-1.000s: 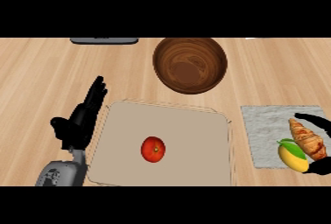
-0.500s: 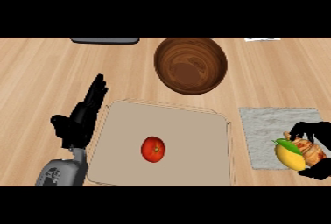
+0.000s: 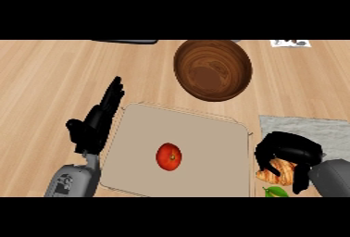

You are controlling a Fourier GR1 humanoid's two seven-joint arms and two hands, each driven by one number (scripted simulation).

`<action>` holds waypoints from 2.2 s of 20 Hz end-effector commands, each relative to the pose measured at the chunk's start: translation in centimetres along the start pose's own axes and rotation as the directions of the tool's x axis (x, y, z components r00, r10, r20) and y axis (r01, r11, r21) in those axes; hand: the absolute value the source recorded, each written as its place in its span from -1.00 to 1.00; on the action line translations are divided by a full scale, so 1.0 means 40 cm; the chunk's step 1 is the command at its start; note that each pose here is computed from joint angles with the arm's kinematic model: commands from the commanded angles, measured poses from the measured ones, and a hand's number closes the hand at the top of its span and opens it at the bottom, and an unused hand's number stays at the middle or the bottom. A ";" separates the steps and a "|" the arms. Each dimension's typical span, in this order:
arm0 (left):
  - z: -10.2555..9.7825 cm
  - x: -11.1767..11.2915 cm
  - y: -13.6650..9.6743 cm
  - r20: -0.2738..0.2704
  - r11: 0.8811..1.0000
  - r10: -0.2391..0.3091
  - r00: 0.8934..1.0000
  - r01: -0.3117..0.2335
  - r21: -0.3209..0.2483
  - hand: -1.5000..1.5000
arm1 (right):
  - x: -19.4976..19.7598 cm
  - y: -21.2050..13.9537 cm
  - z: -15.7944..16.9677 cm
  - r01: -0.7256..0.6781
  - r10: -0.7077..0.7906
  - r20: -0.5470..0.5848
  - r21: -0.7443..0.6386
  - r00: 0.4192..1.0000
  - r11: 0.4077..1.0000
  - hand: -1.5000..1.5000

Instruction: Pick the croissant from the placemat and place it in the bowl

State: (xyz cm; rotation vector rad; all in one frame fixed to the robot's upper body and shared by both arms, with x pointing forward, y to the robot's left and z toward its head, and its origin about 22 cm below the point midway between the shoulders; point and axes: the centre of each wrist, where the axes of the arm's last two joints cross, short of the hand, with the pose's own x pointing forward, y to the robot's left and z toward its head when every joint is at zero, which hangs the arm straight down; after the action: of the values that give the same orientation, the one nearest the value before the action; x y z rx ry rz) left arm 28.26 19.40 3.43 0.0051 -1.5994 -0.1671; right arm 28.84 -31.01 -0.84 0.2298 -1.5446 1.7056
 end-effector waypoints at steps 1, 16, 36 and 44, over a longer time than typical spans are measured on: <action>0.008 -0.011 0.009 -0.007 1.000 0.006 1.000 -0.006 0.014 0.00 | 0.046 0.041 -0.095 0.241 -0.263 0.396 0.105 0.880 0.965 1.00; 0.046 -0.053 0.056 -0.032 0.997 -0.002 0.999 0.005 0.080 0.00 | 0.334 -0.348 0.054 0.173 -0.036 0.626 -0.160 0.779 0.972 1.00; -0.005 0.011 0.050 -0.005 0.999 -0.008 1.000 0.008 0.053 0.00 | 0.459 -0.599 -0.158 0.045 0.093 0.313 -0.407 0.945 0.912 1.00; 0.001 -0.029 0.026 0.009 0.999 -0.021 1.000 0.020 0.047 0.00 | 0.360 -0.613 -0.310 -0.104 0.217 0.192 -0.472 0.957 0.875 1.00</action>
State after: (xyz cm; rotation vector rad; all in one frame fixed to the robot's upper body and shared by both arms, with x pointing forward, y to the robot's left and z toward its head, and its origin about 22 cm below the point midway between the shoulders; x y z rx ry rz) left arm 28.06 20.76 3.01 0.0469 -1.6035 -0.1321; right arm 37.76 -17.25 25.05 0.1365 -2.1637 1.3962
